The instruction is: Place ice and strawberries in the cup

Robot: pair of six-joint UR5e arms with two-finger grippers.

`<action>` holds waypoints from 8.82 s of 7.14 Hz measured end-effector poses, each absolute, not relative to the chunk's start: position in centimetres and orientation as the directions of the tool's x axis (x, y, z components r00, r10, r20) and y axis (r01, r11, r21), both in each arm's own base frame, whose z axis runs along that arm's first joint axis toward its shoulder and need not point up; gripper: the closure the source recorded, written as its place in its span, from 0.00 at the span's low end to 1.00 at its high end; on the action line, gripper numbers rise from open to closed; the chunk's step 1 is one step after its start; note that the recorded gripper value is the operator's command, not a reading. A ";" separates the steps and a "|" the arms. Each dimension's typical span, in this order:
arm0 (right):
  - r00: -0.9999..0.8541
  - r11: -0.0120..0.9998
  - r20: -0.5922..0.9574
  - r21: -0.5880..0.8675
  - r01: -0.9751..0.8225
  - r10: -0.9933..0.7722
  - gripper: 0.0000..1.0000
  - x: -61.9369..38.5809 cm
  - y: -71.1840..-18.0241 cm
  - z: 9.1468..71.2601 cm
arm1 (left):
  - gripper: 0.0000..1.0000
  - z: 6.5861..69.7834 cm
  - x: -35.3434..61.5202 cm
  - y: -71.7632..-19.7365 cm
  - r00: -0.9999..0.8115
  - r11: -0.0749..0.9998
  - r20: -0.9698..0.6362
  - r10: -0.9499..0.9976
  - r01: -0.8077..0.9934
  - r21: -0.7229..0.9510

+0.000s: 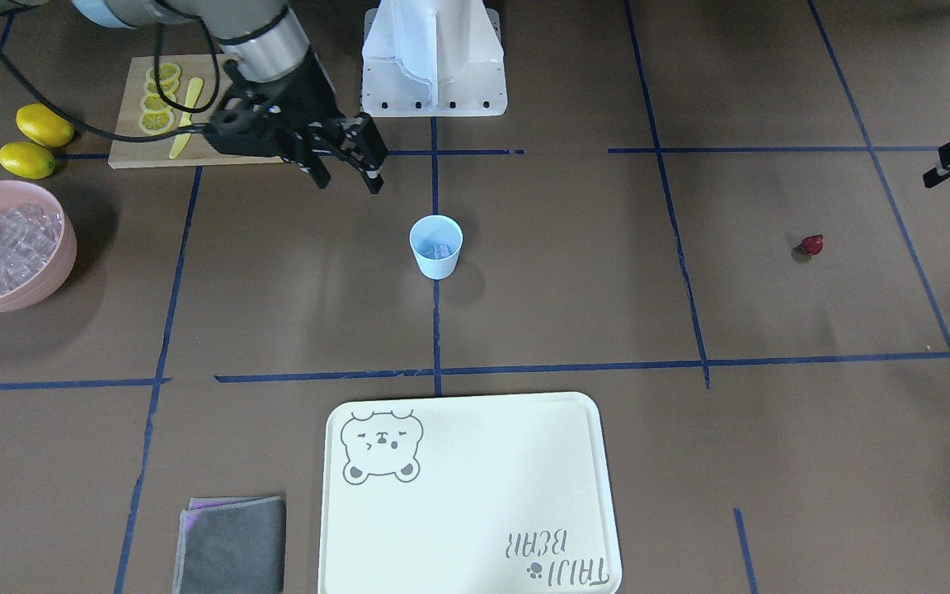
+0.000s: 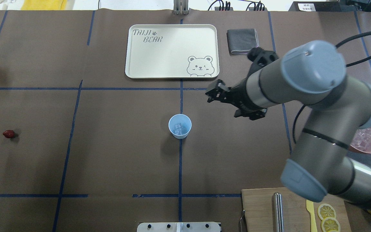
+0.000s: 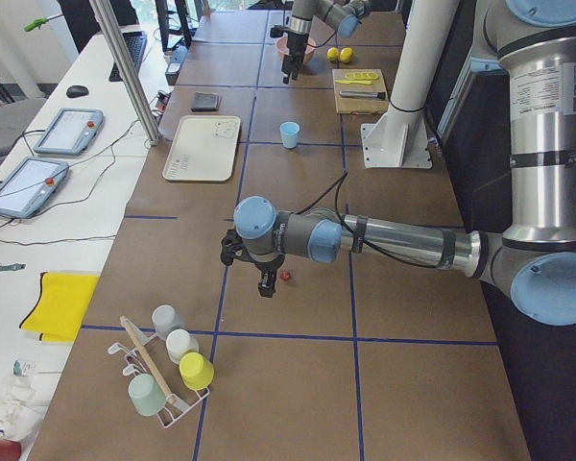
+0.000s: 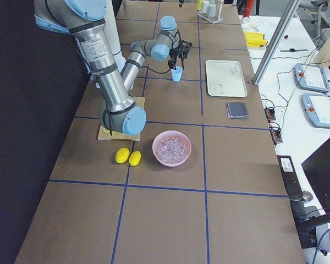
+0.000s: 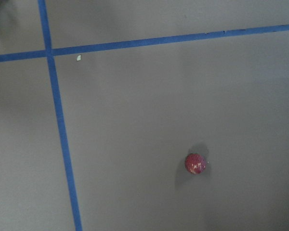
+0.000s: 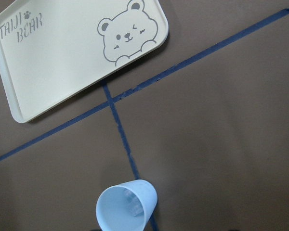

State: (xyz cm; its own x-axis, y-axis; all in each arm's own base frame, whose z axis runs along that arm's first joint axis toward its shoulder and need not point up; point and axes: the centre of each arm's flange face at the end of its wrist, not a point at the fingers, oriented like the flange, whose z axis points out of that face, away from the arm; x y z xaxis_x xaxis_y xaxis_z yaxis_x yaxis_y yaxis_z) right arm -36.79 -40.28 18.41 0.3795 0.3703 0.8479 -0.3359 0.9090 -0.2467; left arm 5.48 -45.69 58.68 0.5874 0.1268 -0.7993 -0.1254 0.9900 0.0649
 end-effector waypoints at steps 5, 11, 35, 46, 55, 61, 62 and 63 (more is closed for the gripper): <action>0.490 0.962 0.838 -0.138 -0.235 0.240 0.00 -26.5 -41.6 26.5 | 0.01 59.4 24.0 -45.1 0.700 0.998 -0.714 -0.004 -0.045 -0.050; 0.495 0.963 0.837 -0.127 -0.238 0.233 0.00 -26.4 -41.8 26.6 | 0.95 61.3 24.0 -43.8 0.729 0.997 -0.684 -0.023 -0.035 -0.071; 0.574 0.982 0.809 -0.020 -0.186 0.125 0.00 -15.8 -41.8 34.2 | 0.17 16.2 53.7 -42.1 0.297 0.967 -0.934 -0.200 0.211 -0.140; 0.713 0.983 0.682 0.175 0.054 -0.161 0.00 7.2 -44.3 53.2 | 0.17 53.6 0.0 -48.3 0.684 0.938 -0.658 0.315 -0.117 0.327; 0.712 0.989 0.686 0.114 0.095 -0.148 0.00 6.4 -44.5 56.9 | 0.00 59.8 -6.3 -42.3 0.599 0.986 -0.794 0.103 -0.167 0.002; 0.708 0.984 0.683 0.128 0.126 -0.179 0.00 5.1 -44.1 58.4 | 0.00 61.0 -6.4 -43.2 0.616 0.996 -0.785 0.065 -0.086 0.016; 0.709 0.985 0.684 0.121 0.124 -0.174 0.00 5.1 -44.0 58.7 | 0.00 61.0 -6.4 -43.1 0.616 0.996 -0.784 0.069 -0.083 0.022; 0.709 0.986 0.685 0.116 0.123 -0.170 0.00 5.1 -44.0 58.9 | 0.00 61.0 -6.4 -42.6 0.616 0.996 -0.784 0.070 -0.083 0.023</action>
State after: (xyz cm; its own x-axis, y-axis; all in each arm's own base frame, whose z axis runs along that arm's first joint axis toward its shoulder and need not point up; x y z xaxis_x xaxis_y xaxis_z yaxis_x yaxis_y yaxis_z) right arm 5.11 -44.01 58.93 0.7087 -0.1696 0.6849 0.1234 0.9855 0.1163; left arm -6.38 -42.65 61.04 0.6164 0.0696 -0.7843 -0.0828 0.9963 0.0233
